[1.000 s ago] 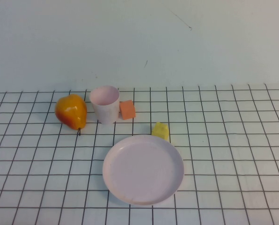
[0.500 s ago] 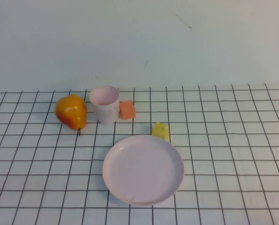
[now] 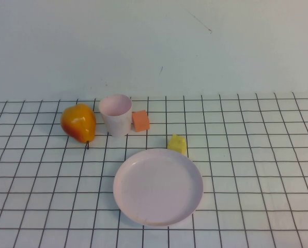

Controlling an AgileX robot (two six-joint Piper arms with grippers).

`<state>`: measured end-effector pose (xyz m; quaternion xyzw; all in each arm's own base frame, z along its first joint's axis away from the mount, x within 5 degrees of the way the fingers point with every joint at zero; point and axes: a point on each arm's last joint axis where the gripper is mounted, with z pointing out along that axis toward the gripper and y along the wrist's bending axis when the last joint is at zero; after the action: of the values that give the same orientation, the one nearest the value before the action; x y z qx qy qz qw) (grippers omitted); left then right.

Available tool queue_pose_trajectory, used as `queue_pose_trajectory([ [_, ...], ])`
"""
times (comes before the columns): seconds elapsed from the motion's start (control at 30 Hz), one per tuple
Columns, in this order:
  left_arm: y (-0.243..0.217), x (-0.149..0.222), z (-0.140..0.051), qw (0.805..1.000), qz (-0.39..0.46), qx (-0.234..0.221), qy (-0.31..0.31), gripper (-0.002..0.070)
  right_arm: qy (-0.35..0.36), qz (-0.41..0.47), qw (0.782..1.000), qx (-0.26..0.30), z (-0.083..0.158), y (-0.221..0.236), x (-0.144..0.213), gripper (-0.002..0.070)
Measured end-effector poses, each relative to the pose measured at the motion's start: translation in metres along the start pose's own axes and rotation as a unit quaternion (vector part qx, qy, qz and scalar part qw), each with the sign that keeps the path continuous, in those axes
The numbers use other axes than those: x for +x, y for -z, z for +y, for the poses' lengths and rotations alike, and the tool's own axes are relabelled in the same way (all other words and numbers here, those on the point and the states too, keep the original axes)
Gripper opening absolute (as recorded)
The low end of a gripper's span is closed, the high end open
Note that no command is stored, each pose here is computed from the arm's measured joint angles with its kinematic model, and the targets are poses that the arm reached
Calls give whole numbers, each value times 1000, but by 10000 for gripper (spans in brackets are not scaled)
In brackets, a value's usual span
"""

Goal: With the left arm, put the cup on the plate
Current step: Pick up the cup from the table

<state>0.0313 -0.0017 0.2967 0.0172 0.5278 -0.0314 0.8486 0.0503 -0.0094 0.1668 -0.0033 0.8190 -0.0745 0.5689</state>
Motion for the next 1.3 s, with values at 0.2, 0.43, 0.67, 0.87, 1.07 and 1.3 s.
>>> queue_pose_trajectory([
  [0.2,-21,-82,-2,999,38,9,-17,-2,0,0,1000,0,0,0,0,-2],
  [0.43,-98,-100,-6,960,279,23,12,-2,0,0,1000,0,0,0,0,-2],
  [0.67,-183,-54,-13,896,441,50,30,-2,0,0,1000,0,0,0,0,-2],
  [0.87,-243,-4,-20,863,495,85,50,-2,0,0,1000,0,0,0,0,-2],
  [1.07,-298,58,-23,827,551,100,54,41,0,0,1000,0,0,0,0,-2],
  [1.3,-348,125,-32,763,626,152,63,405,0,0,1000,0,0,0,0,-2],
])
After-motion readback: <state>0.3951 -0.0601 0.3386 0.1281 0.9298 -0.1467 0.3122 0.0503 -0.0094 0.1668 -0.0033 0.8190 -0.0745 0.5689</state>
